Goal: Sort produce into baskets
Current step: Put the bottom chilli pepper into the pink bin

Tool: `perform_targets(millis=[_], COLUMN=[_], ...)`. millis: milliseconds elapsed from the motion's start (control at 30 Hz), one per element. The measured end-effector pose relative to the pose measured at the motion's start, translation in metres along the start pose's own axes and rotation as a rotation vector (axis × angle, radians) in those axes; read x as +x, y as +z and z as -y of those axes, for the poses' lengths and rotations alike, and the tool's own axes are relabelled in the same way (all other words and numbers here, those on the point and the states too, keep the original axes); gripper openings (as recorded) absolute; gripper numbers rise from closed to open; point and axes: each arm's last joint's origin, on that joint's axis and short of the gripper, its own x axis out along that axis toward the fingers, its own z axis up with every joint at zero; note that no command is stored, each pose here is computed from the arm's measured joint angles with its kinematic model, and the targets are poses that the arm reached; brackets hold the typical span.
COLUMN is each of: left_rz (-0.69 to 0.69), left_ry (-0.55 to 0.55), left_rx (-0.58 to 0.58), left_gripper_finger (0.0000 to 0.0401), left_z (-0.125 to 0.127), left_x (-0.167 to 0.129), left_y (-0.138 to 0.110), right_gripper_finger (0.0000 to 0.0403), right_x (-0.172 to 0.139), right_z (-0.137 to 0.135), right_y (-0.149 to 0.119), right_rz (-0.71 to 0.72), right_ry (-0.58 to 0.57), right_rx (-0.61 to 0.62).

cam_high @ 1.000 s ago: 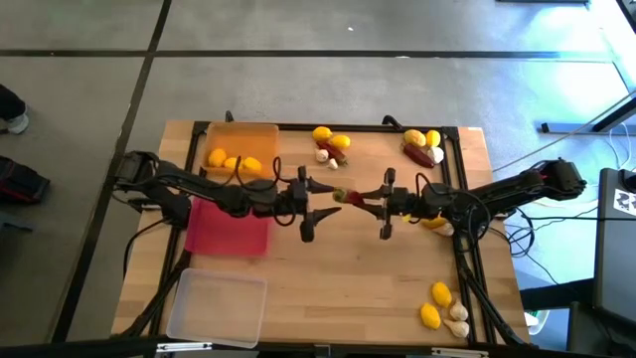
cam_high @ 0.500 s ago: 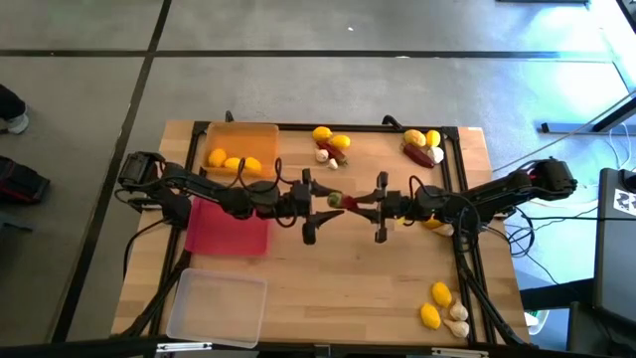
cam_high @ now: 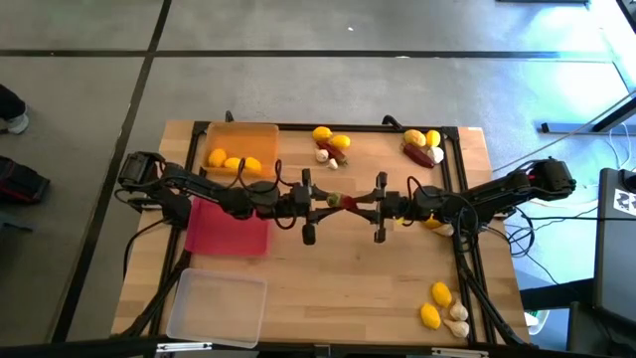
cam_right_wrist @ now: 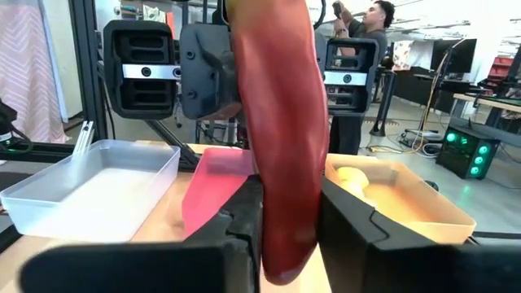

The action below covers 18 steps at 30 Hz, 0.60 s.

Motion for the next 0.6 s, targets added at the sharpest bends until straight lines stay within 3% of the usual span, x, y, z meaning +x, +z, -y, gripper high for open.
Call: perform_targets(millis=[300,433,600], left_rz=[-0.114,-0.227,-0.363], left_ry=[-0.004,0.033,0.079], left_rx=[0.096,0.143,0.115], left_gripper_finger=[0.0123,0.0124,0.0124], left_z=[0.009,0.012,0.010], left_x=[-0.014,-0.034,-0.067], left_y=[0.009,0.020,0.036], right_gripper_finger=[0.0186,0.0204,0.0209], right_x=[-0.002,-0.003,-0.003], right_z=[0.000,-0.003,-0.004], right_y=[0.005,0.005,-0.008], right_rz=[0.025,0.026,-0.105], right_ry=[0.035,0.130,0.138], right_rx=[0.004,0.007,0.046])
